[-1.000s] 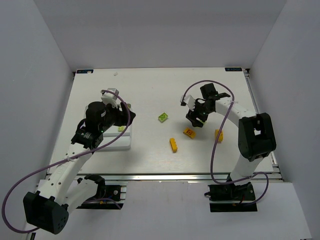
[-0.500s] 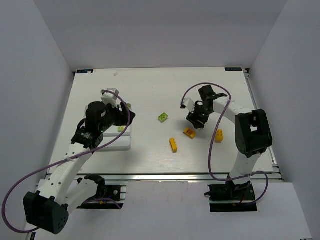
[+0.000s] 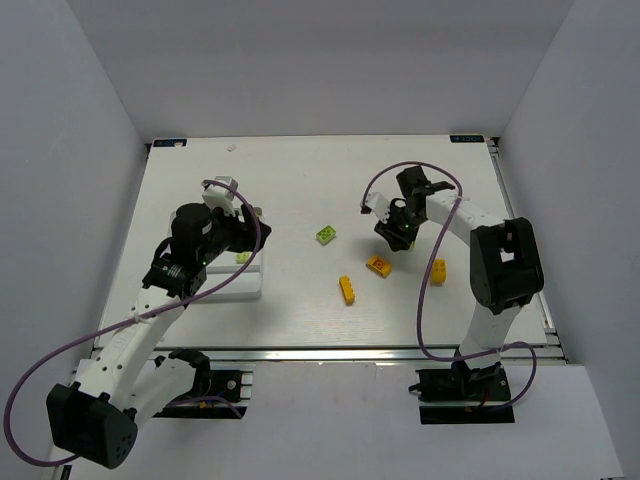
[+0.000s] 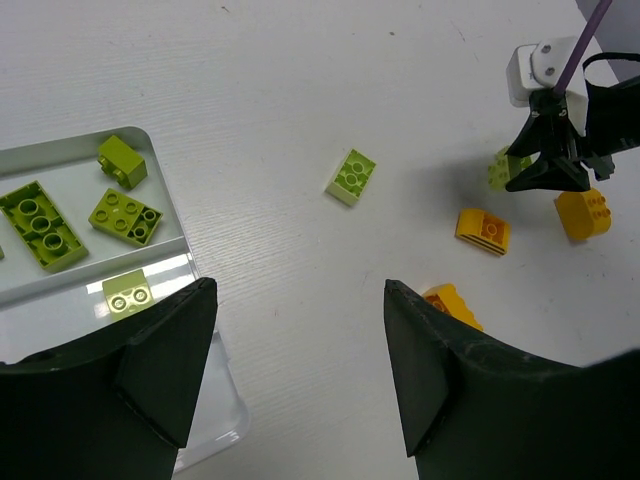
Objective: Sort the legos into containers by color
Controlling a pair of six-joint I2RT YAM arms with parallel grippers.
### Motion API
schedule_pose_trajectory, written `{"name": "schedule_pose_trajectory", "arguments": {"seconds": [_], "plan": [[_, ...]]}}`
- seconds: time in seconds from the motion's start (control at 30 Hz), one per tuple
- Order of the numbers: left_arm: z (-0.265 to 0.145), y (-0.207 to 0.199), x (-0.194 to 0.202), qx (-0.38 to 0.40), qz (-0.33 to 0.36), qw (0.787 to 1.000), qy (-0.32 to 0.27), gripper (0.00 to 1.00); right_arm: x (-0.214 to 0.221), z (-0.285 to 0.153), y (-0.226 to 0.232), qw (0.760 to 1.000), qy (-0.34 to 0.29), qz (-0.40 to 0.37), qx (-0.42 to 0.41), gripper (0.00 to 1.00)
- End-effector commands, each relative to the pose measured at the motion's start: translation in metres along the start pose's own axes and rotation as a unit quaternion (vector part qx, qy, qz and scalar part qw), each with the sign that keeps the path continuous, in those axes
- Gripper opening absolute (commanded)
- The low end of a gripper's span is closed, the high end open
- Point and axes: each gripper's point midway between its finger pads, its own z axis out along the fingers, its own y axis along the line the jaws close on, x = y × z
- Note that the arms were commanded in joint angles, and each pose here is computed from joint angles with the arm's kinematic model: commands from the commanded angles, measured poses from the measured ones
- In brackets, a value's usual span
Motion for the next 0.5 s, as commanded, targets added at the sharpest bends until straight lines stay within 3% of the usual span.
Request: {"name": "schedule_pose_trajectory", "arguments": {"seconds": [0.0, 0.27, 0.47], "plan": [[-0.005, 0.0, -0.006, 0.003, 0.008, 1.0, -0.019, 0.77, -0.034, -0.024, -0.003, 0.999, -0.042, -0.013, 0.017, 0.0], [-0.022, -0.004, -0.022, 0.012, 0.022, 0.997, -0.068, 0.77, -0.156, -0.065, 0.032, 0.983, -0.173, -0.06, 0.012, 0.0], [-0.048, 0.0, -0.042, -0.009, 0.036, 0.989, -0.142, 0.78, -0.271, -0.053, 0.103, 0.958, -0.256, -0.102, -0.079, 0.0]]}}
